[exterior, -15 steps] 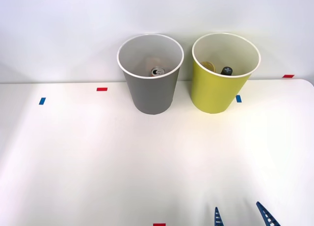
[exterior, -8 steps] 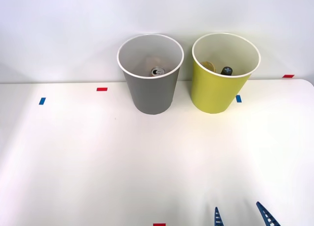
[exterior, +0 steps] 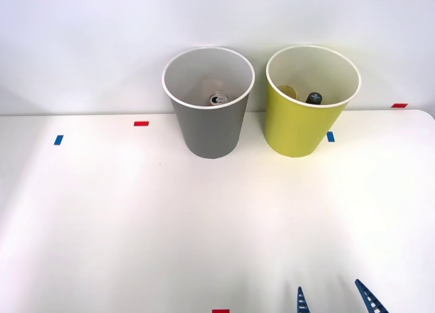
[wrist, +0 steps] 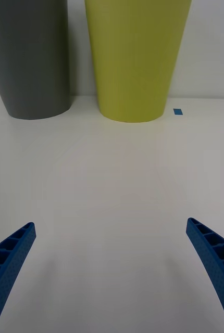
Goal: Put cans in the gray bin, plastic bottles in the light green bin
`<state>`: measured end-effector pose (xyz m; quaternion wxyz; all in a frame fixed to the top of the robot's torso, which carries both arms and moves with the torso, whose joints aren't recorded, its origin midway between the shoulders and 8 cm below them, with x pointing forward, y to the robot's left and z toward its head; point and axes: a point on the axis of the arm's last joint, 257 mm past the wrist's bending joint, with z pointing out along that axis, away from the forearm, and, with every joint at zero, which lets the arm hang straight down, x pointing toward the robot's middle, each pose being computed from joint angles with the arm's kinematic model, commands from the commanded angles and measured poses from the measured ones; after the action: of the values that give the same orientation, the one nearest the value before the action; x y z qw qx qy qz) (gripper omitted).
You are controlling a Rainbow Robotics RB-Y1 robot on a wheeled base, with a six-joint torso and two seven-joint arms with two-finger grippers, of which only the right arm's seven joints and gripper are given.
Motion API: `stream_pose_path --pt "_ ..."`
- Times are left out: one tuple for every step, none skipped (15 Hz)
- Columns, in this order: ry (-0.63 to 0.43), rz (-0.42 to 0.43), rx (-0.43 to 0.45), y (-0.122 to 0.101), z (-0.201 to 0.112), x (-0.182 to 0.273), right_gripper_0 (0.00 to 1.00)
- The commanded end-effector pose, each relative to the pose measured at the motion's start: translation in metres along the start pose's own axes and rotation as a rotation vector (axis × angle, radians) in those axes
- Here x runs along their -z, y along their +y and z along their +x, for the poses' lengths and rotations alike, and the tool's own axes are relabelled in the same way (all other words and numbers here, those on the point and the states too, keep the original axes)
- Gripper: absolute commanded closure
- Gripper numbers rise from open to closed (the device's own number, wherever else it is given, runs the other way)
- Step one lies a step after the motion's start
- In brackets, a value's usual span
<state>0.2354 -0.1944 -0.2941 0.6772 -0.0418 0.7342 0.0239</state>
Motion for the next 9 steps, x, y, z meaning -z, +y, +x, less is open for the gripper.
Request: stream_pose_path --pt "0.0 0.0 0.0 0.0 0.0 0.0 0.0" --pt "0.0 0.0 0.0 0.0 0.0 0.0 0.0" --pt "0.0 0.0 0.0 0.0 0.0 0.0 0.0" --pt "0.0 0.0 0.0 0.0 0.0 0.0 0.0" --pt "0.0 0.0 0.0 0.0 0.0 0.0 0.0" --pt "0.0 0.0 0.0 0.0 0.0 0.0 0.0" --pt "0.0 0.0 0.0 0.0 0.0 0.0 0.0" --pt "0.0 0.0 0.0 0.0 0.0 0.0 0.0" --pt "0.0 0.0 0.0 0.0 0.0 0.0 0.0"
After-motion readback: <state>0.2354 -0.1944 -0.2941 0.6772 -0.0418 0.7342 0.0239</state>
